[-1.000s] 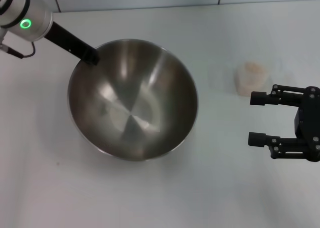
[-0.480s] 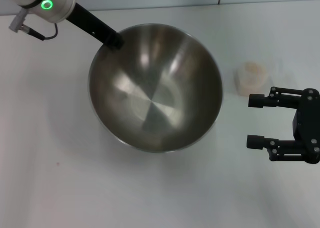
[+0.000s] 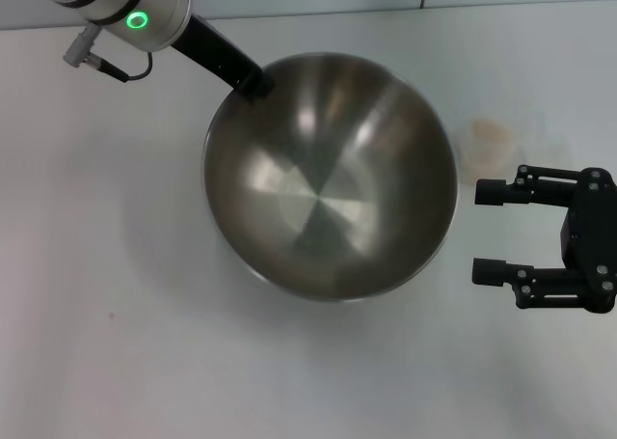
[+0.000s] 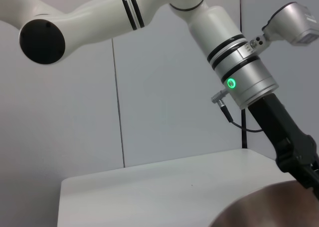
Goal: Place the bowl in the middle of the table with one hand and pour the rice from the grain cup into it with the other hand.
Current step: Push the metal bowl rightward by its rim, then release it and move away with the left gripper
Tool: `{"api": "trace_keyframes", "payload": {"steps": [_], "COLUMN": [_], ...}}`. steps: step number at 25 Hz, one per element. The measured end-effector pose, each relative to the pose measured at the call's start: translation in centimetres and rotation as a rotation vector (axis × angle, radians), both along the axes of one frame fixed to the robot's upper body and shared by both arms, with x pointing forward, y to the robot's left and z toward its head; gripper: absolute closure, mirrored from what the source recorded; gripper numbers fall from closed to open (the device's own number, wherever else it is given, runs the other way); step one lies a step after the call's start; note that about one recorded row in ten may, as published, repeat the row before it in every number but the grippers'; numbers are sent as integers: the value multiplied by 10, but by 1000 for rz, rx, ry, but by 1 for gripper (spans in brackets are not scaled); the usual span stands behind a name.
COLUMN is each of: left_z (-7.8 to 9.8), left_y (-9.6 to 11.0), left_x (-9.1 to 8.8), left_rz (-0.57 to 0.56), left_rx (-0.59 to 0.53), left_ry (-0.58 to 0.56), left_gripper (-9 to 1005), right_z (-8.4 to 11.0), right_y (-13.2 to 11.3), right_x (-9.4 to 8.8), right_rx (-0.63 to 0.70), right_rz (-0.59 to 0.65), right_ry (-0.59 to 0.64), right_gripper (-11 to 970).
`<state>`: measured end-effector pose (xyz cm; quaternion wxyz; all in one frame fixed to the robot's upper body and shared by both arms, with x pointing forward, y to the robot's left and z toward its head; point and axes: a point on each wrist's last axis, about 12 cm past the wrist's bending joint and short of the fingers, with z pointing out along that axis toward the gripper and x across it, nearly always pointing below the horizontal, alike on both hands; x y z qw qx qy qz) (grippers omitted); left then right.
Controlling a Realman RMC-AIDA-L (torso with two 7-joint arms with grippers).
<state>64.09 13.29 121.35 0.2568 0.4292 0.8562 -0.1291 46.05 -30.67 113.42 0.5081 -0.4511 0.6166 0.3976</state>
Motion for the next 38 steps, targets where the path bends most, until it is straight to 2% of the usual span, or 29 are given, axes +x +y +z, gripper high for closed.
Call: {"api": "trace_keyframes", "payload": {"steps": [4, 10, 25, 28, 32, 34, 35, 36, 38], "left_z": [-3, -17, -26, -27, -22, -18, -15, -15, -12], "left_y": [-1, 1, -5, -4, 4, 11, 18, 18, 35], "left_x": [3, 7, 7, 9, 14, 17, 20, 20, 24], "left_rz": [8, 21, -15, -4, 45, 79, 125, 125, 221], "left_rx": [-22, -15, 26, 20, -16, -40, -70, -70, -121], "left_ry": [-16, -7, -55, -72, -157, -221, -285, -285, -371], "left_gripper": [956, 957, 934, 844, 724, 483, 445, 407, 332], "right_z": [0, 0, 2, 2, 2, 2, 2, 2, 2], "right_y": [0, 0, 2, 1, 1, 1, 1, 1, 1], "right_x": [0, 0, 3, 4, 4, 4, 4, 4, 4], "right_rx": [0, 0, -5, -5, -6, -6, -6, -6, -6], "right_rz": [1, 1, 10, 7, 4, 4, 4, 4, 3], "right_ry": [-1, -1, -7, -7, -6, -6, -6, -6, -6], "right_gripper": [213, 213, 214, 214, 214, 214, 214, 213, 213]}}
